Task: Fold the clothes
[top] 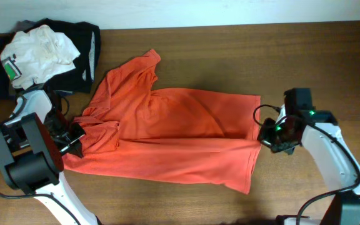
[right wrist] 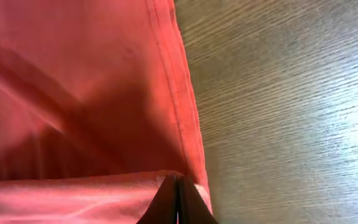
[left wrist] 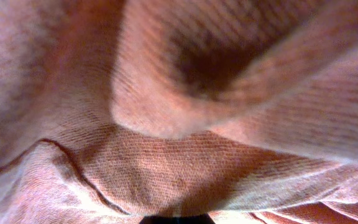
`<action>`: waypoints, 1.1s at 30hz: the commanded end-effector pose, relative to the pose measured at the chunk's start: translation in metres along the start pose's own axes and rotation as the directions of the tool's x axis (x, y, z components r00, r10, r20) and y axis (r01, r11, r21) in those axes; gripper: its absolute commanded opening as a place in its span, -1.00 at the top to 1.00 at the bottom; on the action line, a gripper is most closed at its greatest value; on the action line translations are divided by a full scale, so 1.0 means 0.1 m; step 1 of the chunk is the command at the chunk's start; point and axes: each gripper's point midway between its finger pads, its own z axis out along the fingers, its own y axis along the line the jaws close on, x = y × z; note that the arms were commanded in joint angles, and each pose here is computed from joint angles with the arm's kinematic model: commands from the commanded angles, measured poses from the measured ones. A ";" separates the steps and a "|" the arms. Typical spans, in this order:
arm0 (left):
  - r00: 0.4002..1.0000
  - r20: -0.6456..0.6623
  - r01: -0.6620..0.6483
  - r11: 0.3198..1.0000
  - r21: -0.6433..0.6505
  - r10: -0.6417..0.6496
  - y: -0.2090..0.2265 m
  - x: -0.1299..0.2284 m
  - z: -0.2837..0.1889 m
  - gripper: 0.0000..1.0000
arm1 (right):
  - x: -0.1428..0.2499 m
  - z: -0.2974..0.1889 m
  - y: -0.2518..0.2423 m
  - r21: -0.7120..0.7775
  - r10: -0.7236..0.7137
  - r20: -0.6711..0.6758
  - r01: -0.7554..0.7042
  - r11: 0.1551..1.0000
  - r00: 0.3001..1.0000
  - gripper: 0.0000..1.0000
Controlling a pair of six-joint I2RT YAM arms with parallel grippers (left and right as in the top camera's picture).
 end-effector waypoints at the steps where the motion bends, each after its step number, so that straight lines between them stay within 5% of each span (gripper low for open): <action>1: 0.999 0.044 0.009 1.000 0.019 -0.009 -0.03 -0.11 0.02 0.99 | -0.13 -0.09 -0.04 0.013 -0.003 0.042 0.003 1.000 0.999 0.74; 2: 0.999 0.045 0.008 1.000 0.020 -0.009 -0.03 -0.11 0.01 0.99 | -0.10 -0.09 -0.06 0.025 -0.002 0.030 0.001 1.000 1.000 -0.09; 3: 0.999 0.039 0.008 1.000 0.018 -0.009 -0.02 -0.10 0.00 0.99 | -0.05 -0.09 -0.09 0.041 0.004 0.014 -0.005 0.999 1.000 -0.69; 4: 0.999 0.034 0.009 1.000 0.016 -0.009 -0.01 -0.06 -0.08 0.99 | -0.01 -0.09 -0.12 0.053 0.011 -0.002 -0.011 0.999 1.000 -0.71; 7: 0.991 0.137 -0.006 0.998 0.056 -0.001 -0.06 -0.04 -0.53 0.99 | 0.05 -0.28 -0.07 0.066 0.006 -0.044 -0.003 0.998 0.999 -0.54; 9: 0.956 0.285 -0.096 0.993 0.074 0.071 -0.27 0.19 -0.98 0.99 | 0.24 -0.28 0.06 0.069 -0.064 -0.104 0.071 0.995 0.992 0.85; 10: 0.947 0.288 -0.163 0.986 0.041 0.145 -0.45 0.36 -1.00 0.92 | 0.49 -0.14 0.23 0.036 -0.142 -0.166 0.150 0.988 0.976 0.92; 11: 0.936 0.271 -0.234 0.972 0.005 0.224 -0.59 0.48 -0.94 0.75 | 0.71 0.01 0.38 0.005 -0.197 -0.200 0.202 0.979 0.960 0.92; 13: 0.907 0.243 -0.341 0.938 -0.057 0.344 -0.89 0.70 -0.73 0.01 | 1.02 0.27 0.51 0.004 -0.233 -0.219 0.239 0.971 0.948 0.92; 14: 0.895 0.237 -0.372 0.925 -0.073 0.378 -0.97 0.76 -0.65 -0.57 | 1.15 0.43 0.52 0.001 -0.216 -0.214 0.221 0.975 0.953 0.92; 15: 0.893 0.233 -0.377 0.923 -0.077 0.385 -0.98 0.78 -0.63 -0.95 | 1.18 0.52 0.52 -0.006 -0.216 -0.206 0.220 0.976 0.954 0.92; 22: 0.904 0.173 -0.378 0.921 -0.098 0.390 -0.90 0.90 -0.57 -0.98 | 1.22 0.82 -0.34 0.171 0.135 -0.269 -0.091 0.981 0.954 0.92; 25: 0.904 0.177 -0.379 0.921 -0.096 0.390 -0.90 0.90 -0.57 -0.98 | 0.95 0.68 -0.61 0.166 0.254 -0.246 -0.217 0.962 0.935 0.92; 29: 0.882 0.258 -0.390 0.918 -0.070 0.394 -1.05 0.75 -0.61 -0.98 | 0.02 -0.13 -0.88 0.104 0.407 -0.104 -0.397 0.912 0.907 0.92; 32: 0.808 0.445 -0.427 0.904 -0.006 0.385 -1.42 0.41 -0.78 -0.98 | -0.29 -0.68 -0.73 0.061 0.245 -0.062 -0.241 0.968 0.967 0.87; 33: 0.734 0.576 -0.460 0.888 0.031 0.360 -1.67 0.17 -0.98 -0.96 | -0.22 -0.68 -0.58 0.043 0.152 -0.099 -0.148 0.988 0.984 0.64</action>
